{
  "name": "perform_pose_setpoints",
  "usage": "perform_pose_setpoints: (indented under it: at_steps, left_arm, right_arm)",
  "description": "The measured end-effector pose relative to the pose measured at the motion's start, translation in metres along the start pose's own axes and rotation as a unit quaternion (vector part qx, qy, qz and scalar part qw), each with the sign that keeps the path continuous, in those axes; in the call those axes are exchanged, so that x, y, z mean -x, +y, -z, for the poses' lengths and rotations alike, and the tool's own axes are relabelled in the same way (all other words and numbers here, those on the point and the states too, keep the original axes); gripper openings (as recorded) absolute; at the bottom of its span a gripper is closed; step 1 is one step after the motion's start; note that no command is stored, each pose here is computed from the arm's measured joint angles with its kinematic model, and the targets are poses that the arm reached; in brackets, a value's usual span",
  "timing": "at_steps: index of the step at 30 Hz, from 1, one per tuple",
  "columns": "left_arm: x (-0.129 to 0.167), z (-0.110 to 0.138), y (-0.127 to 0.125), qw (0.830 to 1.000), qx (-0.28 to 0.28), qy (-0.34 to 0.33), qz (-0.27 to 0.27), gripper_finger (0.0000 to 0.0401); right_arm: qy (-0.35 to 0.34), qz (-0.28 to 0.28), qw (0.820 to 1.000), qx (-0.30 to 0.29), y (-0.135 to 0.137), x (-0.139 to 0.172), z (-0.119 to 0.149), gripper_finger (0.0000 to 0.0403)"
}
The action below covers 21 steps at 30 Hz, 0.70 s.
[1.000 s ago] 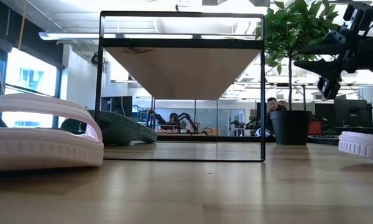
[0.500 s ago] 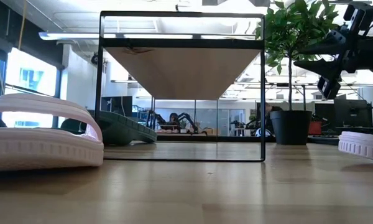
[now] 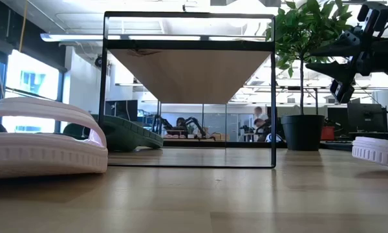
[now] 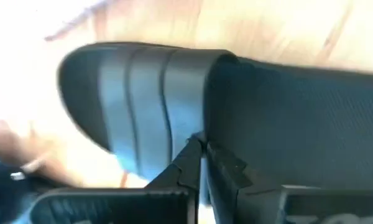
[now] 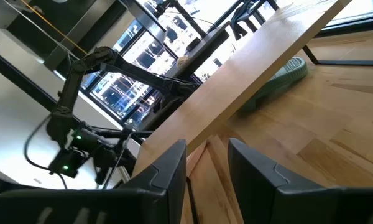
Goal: Pick and place slides into the shelf
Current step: Put the left black slide on the shelf
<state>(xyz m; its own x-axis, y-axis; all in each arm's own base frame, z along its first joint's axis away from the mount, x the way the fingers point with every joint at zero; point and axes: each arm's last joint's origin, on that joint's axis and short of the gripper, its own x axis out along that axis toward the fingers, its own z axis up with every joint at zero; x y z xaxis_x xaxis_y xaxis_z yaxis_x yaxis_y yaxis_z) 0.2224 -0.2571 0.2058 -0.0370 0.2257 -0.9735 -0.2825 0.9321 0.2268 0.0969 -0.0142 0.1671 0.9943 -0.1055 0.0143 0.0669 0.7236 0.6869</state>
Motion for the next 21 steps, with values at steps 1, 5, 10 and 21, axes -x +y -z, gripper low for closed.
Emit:
perform_pose_setpoints:
  at_steps: [1, 5, 10, 21]
  left_arm:
    - [0.009, 0.001, 0.0, 1.0, -0.007, -0.007, -0.002, 0.0003]
    - [0.051, 0.006, 0.008, 0.999, -0.025, -0.022, -0.035, 0.0001]
    - [0.082, 0.01, 0.012, 0.996, -0.04, -0.078, 0.004, 0.0]
    - [0.131, -0.003, 0.023, 0.976, -0.138, -0.152, 0.066, 0.0001]
  right_arm:
    - [0.0, 0.0, 1.0, 0.0, 0.0, 0.0, 0.0, 0.0108]
    - [0.0, 0.0, 1.0, 0.0, 0.0, 0.0, 0.0, 0.0108]
    - [0.001, -0.002, 1.0, 0.0, 0.0, 0.0, 0.0, 0.0108]
    - [0.001, -0.002, 1.0, -0.012, 0.0, 0.0, 0.0, 0.0108]
